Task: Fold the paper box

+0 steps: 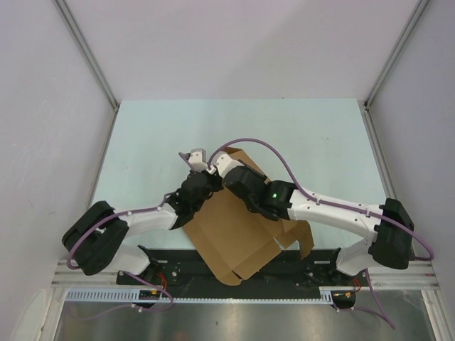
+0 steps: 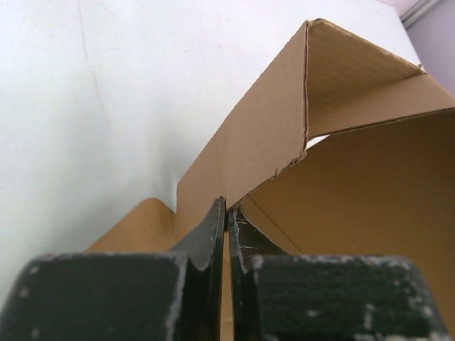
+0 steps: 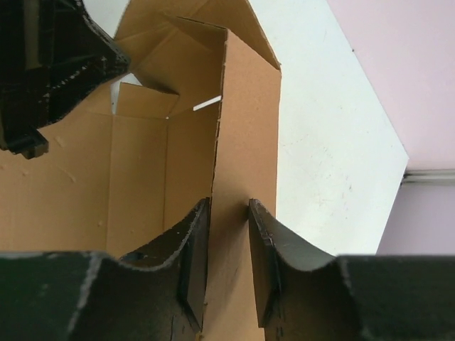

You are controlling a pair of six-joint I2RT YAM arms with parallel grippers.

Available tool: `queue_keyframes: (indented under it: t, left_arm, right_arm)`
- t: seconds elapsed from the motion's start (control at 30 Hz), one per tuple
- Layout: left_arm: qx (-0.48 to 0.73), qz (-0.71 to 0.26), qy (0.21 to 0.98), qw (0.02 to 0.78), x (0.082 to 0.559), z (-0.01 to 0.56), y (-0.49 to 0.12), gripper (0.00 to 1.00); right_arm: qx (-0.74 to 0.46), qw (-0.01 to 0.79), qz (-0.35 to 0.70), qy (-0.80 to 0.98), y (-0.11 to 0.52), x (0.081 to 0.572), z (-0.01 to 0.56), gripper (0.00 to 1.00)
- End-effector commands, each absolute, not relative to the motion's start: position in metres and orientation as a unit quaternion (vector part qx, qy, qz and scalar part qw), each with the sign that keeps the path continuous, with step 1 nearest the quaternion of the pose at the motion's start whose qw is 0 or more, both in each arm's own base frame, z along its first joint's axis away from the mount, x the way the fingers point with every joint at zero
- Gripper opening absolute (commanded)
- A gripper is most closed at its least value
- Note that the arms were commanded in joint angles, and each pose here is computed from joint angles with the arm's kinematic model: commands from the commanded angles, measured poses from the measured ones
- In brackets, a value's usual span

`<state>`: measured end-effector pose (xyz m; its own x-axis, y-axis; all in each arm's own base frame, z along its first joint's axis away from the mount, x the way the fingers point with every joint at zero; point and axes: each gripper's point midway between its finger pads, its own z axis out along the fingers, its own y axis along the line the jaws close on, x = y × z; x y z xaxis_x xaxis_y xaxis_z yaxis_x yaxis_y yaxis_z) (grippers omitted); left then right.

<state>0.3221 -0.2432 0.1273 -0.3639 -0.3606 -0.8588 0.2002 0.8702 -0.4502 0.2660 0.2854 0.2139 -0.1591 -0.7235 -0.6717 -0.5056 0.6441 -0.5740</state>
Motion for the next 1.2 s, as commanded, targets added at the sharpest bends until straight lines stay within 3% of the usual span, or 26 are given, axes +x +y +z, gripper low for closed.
queue_keyframes:
  t: [0.0, 0.23, 0.37, 0.57, 1.17]
  left_arm:
    - [-0.09, -0.253, 0.774, 0.573, 0.323, 0.124, -0.235, 0.05]
    - [-0.095, -0.251, 0.774, 0.573, 0.321, 0.117, -0.231, 0.04]
    - [-0.096, -0.249, 0.773, 0.575, 0.321, 0.118, -0.229, 0.04]
    - [-0.094, -0.245, 0.772, 0.578, 0.321, 0.119, -0.228, 0.04]
    - [-0.089, -0.232, 0.775, 0.582, 0.325, 0.119, -0.227, 0.04]
  right_arm:
    - [-0.418, 0.494, -0.099, 0.756, 0.293, 0.263, 0.206, 0.32]
    - [-0.449, 0.469, -0.112, 0.752, 0.298, 0.259, 0.185, 0.36]
    - [-0.455, 0.467, -0.102, 0.752, 0.303, 0.257, 0.182, 0.52]
    - [-0.439, 0.498, -0.079, 0.744, 0.307, 0.258, 0.205, 0.63]
    - [-0.405, 0.563, -0.005, 0.721, 0.315, 0.249, 0.277, 0.72]
